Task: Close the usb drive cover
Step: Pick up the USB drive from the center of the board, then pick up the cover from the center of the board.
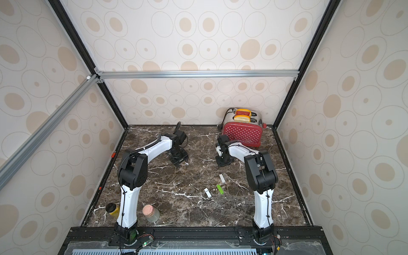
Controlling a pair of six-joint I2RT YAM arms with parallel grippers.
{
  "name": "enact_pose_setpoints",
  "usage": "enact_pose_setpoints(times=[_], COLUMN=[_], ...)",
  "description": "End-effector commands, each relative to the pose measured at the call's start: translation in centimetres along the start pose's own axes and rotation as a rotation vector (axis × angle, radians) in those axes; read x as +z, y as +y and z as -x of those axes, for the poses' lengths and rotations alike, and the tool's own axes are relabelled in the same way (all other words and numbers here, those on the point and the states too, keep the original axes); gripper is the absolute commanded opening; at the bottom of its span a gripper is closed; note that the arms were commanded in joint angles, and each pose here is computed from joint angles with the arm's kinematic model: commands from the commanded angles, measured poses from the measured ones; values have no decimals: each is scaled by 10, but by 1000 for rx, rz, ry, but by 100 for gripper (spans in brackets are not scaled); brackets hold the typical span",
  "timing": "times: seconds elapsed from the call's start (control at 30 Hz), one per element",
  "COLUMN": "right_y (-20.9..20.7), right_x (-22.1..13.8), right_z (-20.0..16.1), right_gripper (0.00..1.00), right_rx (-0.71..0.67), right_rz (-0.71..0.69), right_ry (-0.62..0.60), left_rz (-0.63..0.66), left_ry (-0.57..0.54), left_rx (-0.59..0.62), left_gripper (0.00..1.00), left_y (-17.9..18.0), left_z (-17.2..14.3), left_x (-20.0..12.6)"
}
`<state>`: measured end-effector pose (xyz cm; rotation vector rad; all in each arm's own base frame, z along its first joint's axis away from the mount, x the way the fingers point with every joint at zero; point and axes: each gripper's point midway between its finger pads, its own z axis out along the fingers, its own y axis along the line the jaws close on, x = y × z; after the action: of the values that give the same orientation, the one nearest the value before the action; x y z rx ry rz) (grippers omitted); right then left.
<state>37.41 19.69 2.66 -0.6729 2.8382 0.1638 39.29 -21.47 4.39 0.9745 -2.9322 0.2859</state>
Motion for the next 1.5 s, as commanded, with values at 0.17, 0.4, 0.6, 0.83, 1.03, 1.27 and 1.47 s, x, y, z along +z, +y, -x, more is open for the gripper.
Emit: enact_pose_setpoints(times=[0.17,0.4,0.6,0.83,1.03,1.27,1.47], right_y=[17,23,26,30,32,38,41], right_x=[-36,-48,-59,-62,-60,-58,-57], right_z=[-13,-27,-31,-31,-30,-31,-31], right_gripper=[0,0,0,0,0,0,0], right_rx=[-3,-3,-6,-12,-14,-24,-34], right_rz=[-8,-16,-13,1,15,34,42], right_ry=[-76,-122,-158,-174,-176,-173,-173], left_rz=[46,70,81,80,93,91,88], left_ry=[-1,11,17,26,23,30,34], left_rx=[-26,-39,-60,-68,-56,-50,-39], left_gripper=[52,51,50,42,32,26,25], left_y=[-7,-10,-11,-16,-12,-12,-13], left_z=[-1,-3,-2,-2,-2,-3,-3], left_x=[2,16,21,26,25,29,29])
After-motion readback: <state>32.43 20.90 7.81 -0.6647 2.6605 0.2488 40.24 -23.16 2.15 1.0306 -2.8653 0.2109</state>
